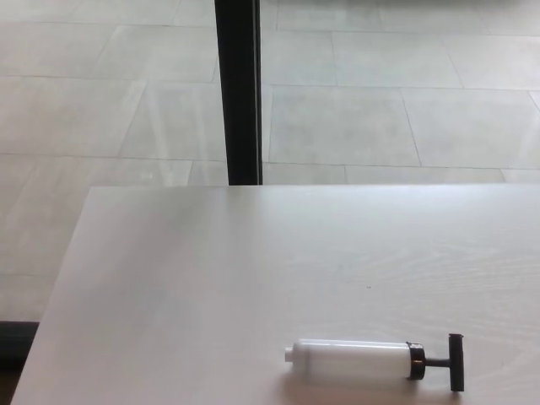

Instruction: The robot uses its left hand to lift the air pump kept on the middle of the desk and use the right hand to pull out the handle

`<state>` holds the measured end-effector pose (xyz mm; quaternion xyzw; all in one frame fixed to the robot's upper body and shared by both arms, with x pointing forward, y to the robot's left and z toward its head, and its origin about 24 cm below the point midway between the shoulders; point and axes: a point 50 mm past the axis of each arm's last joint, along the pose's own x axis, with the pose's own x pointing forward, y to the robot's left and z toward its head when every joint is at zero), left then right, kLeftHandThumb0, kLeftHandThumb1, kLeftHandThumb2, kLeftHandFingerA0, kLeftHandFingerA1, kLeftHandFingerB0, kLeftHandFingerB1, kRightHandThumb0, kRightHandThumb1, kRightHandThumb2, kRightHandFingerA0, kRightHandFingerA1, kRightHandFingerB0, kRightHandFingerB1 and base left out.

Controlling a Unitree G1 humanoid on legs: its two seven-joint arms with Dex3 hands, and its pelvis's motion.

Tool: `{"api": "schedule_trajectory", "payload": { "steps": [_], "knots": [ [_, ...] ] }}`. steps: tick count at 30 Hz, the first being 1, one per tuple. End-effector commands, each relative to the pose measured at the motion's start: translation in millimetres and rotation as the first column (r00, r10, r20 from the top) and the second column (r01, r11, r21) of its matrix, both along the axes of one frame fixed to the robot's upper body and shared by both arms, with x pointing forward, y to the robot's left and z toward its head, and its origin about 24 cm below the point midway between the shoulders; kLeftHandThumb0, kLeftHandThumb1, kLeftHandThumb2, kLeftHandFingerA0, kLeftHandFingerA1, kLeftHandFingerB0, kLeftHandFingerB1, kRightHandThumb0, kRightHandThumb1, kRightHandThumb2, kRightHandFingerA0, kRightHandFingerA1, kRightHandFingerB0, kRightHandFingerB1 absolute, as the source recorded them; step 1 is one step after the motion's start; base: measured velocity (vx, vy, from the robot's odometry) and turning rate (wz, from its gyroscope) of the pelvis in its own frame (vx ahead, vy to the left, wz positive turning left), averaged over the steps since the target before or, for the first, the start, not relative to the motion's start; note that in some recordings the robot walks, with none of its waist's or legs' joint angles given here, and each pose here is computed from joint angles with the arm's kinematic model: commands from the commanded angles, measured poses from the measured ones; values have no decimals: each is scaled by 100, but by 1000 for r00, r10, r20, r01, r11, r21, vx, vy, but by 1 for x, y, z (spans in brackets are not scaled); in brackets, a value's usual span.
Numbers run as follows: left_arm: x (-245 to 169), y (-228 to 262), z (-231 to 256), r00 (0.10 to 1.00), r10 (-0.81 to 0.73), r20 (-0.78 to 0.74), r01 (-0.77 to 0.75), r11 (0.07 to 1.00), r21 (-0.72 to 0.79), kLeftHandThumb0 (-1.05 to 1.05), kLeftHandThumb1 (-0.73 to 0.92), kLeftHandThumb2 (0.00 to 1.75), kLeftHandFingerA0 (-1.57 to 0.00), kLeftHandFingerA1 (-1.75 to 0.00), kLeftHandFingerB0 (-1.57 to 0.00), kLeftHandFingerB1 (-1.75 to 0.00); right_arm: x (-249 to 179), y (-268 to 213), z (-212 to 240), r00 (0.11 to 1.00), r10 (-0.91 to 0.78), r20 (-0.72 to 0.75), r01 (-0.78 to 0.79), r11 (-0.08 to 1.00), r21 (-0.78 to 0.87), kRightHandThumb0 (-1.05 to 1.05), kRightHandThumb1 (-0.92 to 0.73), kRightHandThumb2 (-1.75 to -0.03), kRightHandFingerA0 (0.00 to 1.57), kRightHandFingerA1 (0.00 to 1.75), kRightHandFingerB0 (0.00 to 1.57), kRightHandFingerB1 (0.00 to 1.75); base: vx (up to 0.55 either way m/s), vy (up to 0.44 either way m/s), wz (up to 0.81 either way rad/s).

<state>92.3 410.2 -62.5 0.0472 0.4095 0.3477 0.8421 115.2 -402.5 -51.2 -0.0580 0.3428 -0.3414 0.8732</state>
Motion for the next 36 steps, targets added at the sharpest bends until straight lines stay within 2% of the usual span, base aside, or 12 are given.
{"api": "schedule_trajectory", "payload": {
  "steps": [1,5,6,14,17,18,21,29,32,34,35,36],
  "knots": [
    [-17,49,40,798,483,361,-456,875,-163,-58,56,91,-52,-74,-31,-58,-14,-56,55,796,-388,465,332,922,200,-77,-62,-101,25,65,5,37,0,0,0],
    [-22,56,47,690,601,405,-578,793,-192,-53,74,61,-46,-73,-29,-53,-24,-68,63,711,-526,467,463,850,252,-79,-63,-101,22,64,2,32,0,0,0],
    [-23,59,51,646,637,421,-615,760,-208,-53,73,61,-45,-74,-30,-54,-27,-74,68,666,-584,464,523,809,268,-76,-79,-64,18,65,6,29,0,0,0],
    [1,84,94,536,641,549,-638,734,-234,-52,56,98,-37,-68,-24,-57,-32,-106,113,469,-666,580,605,721,339,-79,-62,-101,1,41,4,27,0,0,0],
    [43,89,130,582,491,648,-525,836,-161,-60,73,62,-40,-68,-36,-52,-8,-114,152,503,-552,665,541,801,256,-75,-81,-66,15,59,7,32,0,0,0],
    [56,89,142,587,454,671,-506,852,-134,-63,74,63,-47,-71,-49,-65,-1,-114,162,528,-509,680,516,828,219,-76,-63,-102,15,60,2,33,0,0,0],
    [99,81,178,614,308,727,-390,919,-59,-66,75,62,-44,-68,-40,-54,28,-111,193,557,-371,743,406,902,145,-78,-79,-65,20,52,10,29,0,0,0],
    [175,34,231,612,70,788,-245,964,105,-65,59,93,-45,-69,-44,-62,85,-77,235,667,33,744,185,961,-208,-78,-63,-99,27,59,8,42,0,0,0],
    [203,-2,246,583,-47,811,-159,972,171,-59,73,61,-52,-69,-51,-55,109,-56,246,645,204,736,82,940,-332,-75,-77,-64,30,57,18,30,0,0,0],
    [217,-35,257,559,-194,806,-55,962,269,-59,72,62,-52,-63,-48,-52,123,-40,250,625,300,720,20,917,-399,-74,-60,-97,31,60,16,46,0,0,0],
    [226,-56,261,534,-296,792,48,946,321,-58,69,60,-47,-60,-45,-48,130,-27,251,618,356,701,-16,897,-441,-72,-76,-63,41,51,26,31,0,0,0],
    [233,-77,264,507,-370,779,134,926,353,-53,52,97,-51,-70,-34,-57,137,-15,252,609,407,680,-60,879,-473,-71,-77,-64,40,48,25,30,0,0,0]
  ]
}}
